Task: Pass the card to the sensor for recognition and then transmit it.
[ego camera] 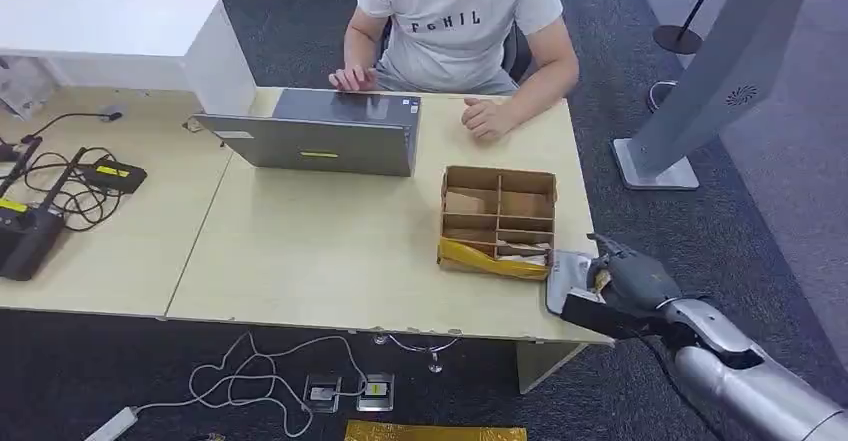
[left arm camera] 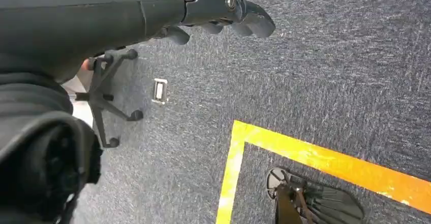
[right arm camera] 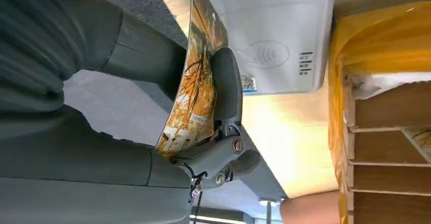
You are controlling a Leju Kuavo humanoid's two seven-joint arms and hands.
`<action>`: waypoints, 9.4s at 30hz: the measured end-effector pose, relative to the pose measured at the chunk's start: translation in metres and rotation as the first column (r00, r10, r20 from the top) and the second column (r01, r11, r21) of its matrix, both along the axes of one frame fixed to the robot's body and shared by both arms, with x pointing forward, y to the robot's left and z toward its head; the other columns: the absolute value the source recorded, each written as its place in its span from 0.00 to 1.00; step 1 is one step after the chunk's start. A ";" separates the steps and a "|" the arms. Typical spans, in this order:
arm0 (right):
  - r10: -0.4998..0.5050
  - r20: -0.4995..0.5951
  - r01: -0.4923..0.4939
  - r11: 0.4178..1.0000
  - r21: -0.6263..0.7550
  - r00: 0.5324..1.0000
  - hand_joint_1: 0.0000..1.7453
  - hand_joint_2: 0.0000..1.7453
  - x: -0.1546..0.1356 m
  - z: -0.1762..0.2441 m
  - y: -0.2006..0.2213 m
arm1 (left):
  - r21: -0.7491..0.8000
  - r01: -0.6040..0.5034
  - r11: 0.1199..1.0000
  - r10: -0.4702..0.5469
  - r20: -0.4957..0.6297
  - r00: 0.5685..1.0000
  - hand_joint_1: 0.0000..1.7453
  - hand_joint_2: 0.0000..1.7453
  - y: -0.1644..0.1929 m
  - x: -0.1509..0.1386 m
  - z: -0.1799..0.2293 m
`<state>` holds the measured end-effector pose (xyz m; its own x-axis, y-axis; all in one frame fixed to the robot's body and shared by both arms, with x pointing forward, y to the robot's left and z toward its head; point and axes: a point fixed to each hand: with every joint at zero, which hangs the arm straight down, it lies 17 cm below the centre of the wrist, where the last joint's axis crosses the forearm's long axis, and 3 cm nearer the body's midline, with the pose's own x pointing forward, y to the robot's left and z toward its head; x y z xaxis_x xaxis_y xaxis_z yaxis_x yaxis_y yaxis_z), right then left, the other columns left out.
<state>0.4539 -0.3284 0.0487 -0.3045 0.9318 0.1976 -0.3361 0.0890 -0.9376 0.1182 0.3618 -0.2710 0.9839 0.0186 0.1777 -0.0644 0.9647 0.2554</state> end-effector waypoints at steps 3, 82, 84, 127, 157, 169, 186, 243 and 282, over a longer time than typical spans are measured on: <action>0.004 0.001 -0.004 1.000 0.009 1.000 1.00 1.00 0.000 -0.001 0.006 | 0.002 0.000 1.000 0.000 -0.006 1.000 0.00 0.00 0.000 -0.001 0.000; -0.037 0.483 0.085 0.993 -0.078 0.875 1.00 1.00 0.144 0.265 -0.064 | -0.013 0.031 0.999 -0.031 -0.002 1.000 0.00 0.00 -0.005 0.000 -0.001; -0.015 0.469 0.062 0.994 -0.086 0.883 1.00 1.00 0.146 0.251 -0.049 | -0.010 0.028 1.000 -0.028 -0.001 1.000 0.00 0.00 -0.005 0.000 -0.001; -0.277 0.229 0.221 0.945 0.241 0.933 0.00 0.00 0.134 0.175 -0.050 | -0.015 0.012 1.000 -0.013 -0.014 1.000 0.00 0.00 -0.013 -0.005 -0.002; -0.242 0.380 0.235 0.970 0.065 0.893 0.00 0.00 -0.019 0.141 -0.023 | 0.020 -0.047 0.999 0.048 -0.026 0.999 0.00 0.00 -0.007 -0.011 -0.002; -0.181 0.375 0.176 0.983 0.048 0.909 0.00 1.00 -0.017 0.129 0.032 | 0.008 -0.060 0.998 0.060 -0.016 0.998 0.00 0.00 -0.015 -0.008 -0.002; -0.232 0.319 0.213 0.973 0.093 0.919 0.00 1.00 -0.004 0.093 0.059 | -0.004 -0.053 0.999 0.053 -0.007 0.999 0.00 0.00 -0.020 -0.005 -0.002; -0.193 0.382 0.154 0.979 0.133 0.904 0.00 1.00 0.037 0.079 0.084 | -0.013 -0.023 1.000 0.023 -0.004 1.000 0.00 0.00 -0.026 -0.003 -0.003; -0.186 0.344 0.152 0.980 0.125 0.920 0.00 1.00 0.032 0.059 0.107 | -0.016 -0.004 1.000 0.004 0.000 1.000 0.00 0.00 -0.023 -0.002 -0.002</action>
